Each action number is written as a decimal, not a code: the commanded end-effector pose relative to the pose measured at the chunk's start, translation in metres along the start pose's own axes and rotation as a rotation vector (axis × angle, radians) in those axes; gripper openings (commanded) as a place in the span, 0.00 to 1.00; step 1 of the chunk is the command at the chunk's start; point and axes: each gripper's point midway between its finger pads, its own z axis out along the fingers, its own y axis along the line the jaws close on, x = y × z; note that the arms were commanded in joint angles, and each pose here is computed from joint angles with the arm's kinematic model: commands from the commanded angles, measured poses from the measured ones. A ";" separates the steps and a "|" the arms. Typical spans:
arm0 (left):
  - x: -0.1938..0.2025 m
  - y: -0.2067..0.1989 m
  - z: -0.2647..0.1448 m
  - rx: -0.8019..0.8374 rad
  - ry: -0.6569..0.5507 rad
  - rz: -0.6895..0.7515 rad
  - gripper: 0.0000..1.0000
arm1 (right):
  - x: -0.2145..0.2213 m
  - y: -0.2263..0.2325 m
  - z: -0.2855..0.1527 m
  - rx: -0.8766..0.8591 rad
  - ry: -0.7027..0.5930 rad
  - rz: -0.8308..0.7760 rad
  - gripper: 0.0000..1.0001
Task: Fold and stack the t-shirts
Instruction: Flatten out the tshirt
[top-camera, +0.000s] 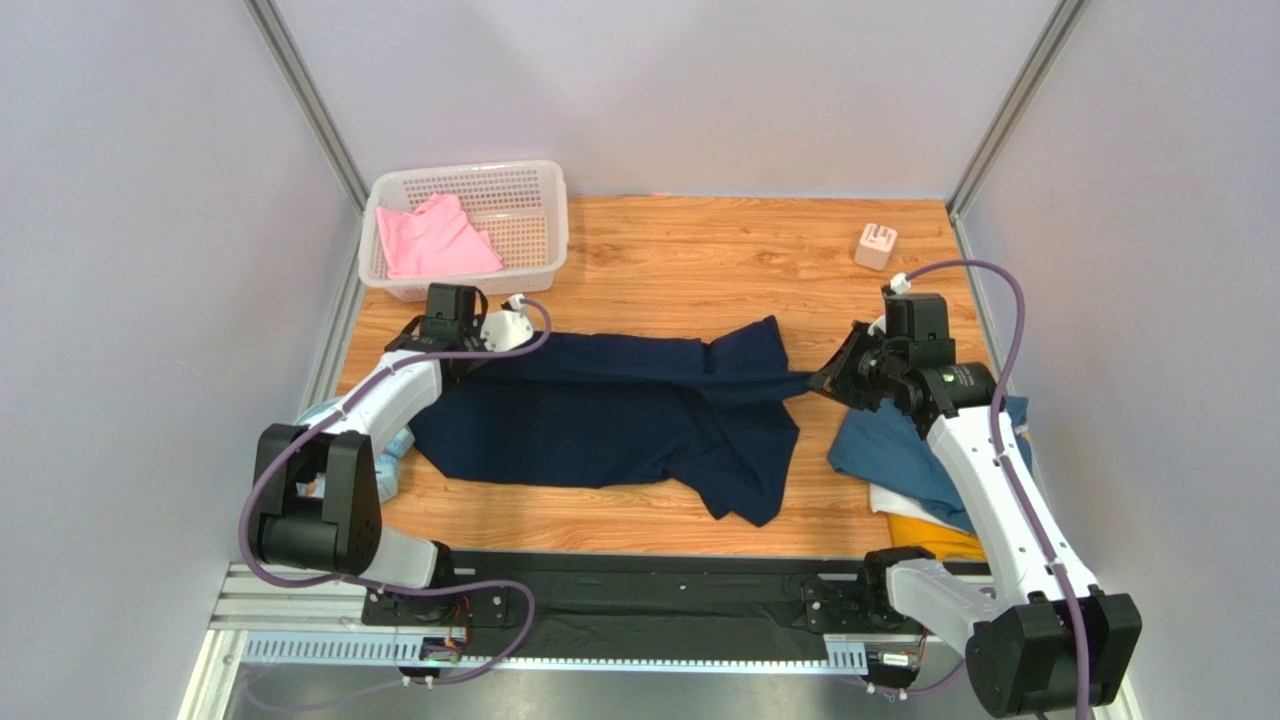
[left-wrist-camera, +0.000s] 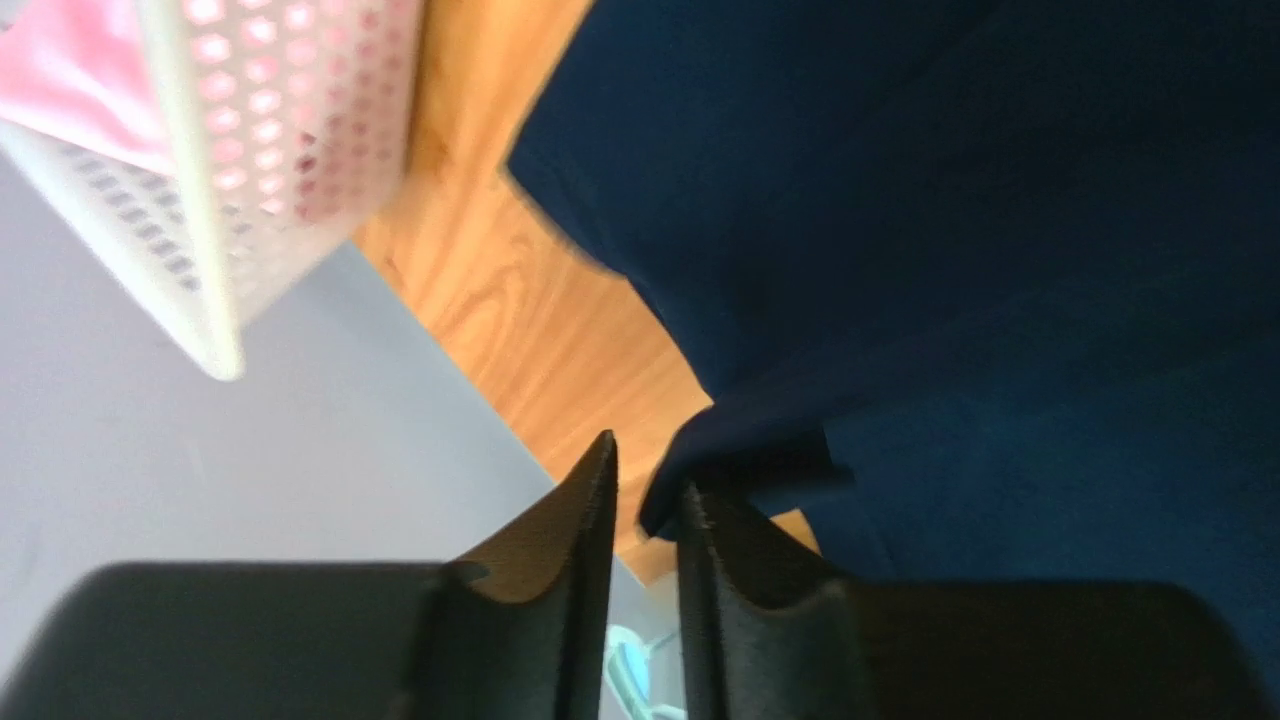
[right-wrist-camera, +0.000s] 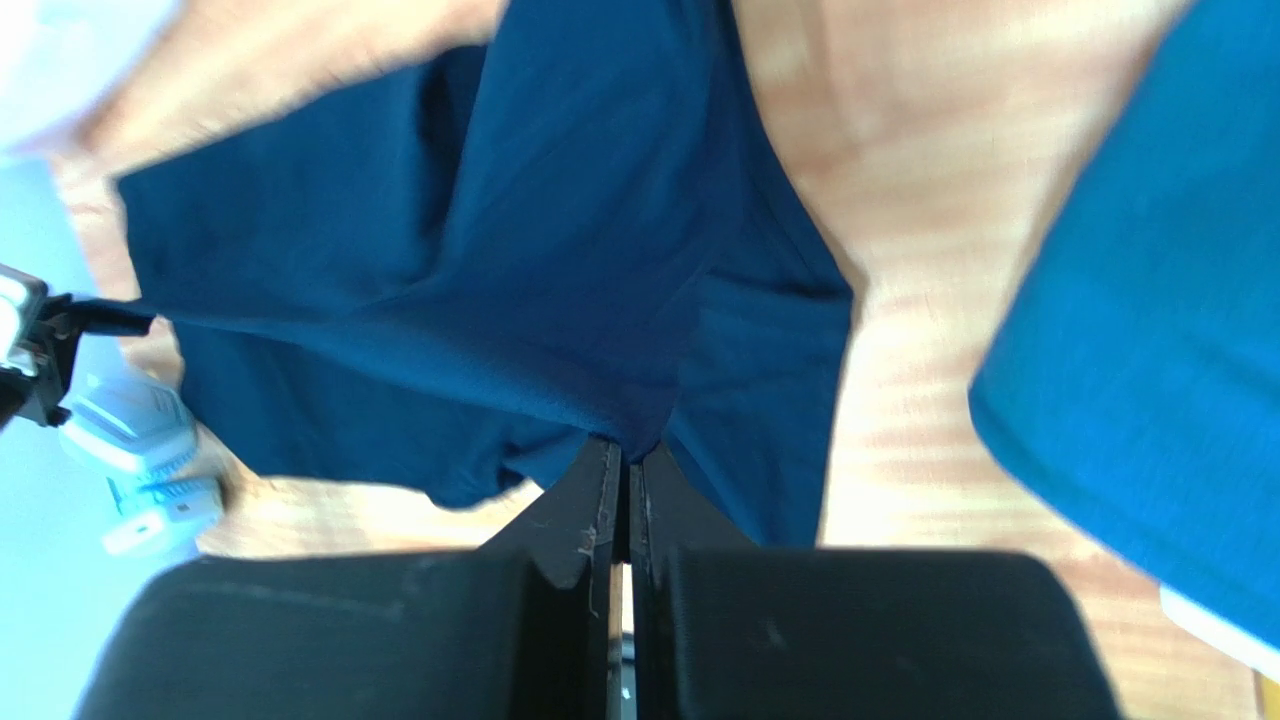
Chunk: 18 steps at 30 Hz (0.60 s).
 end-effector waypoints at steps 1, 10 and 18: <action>0.004 0.004 -0.010 -0.024 -0.014 -0.057 0.31 | 0.013 0.003 -0.002 -0.025 0.048 0.032 0.02; -0.023 0.045 -0.064 -0.110 -0.158 -0.151 0.98 | -0.016 0.049 -0.024 -0.122 0.028 0.018 0.46; -0.032 0.042 -0.060 -0.050 -0.172 -0.195 0.97 | -0.035 0.072 0.049 -0.150 0.072 0.016 0.40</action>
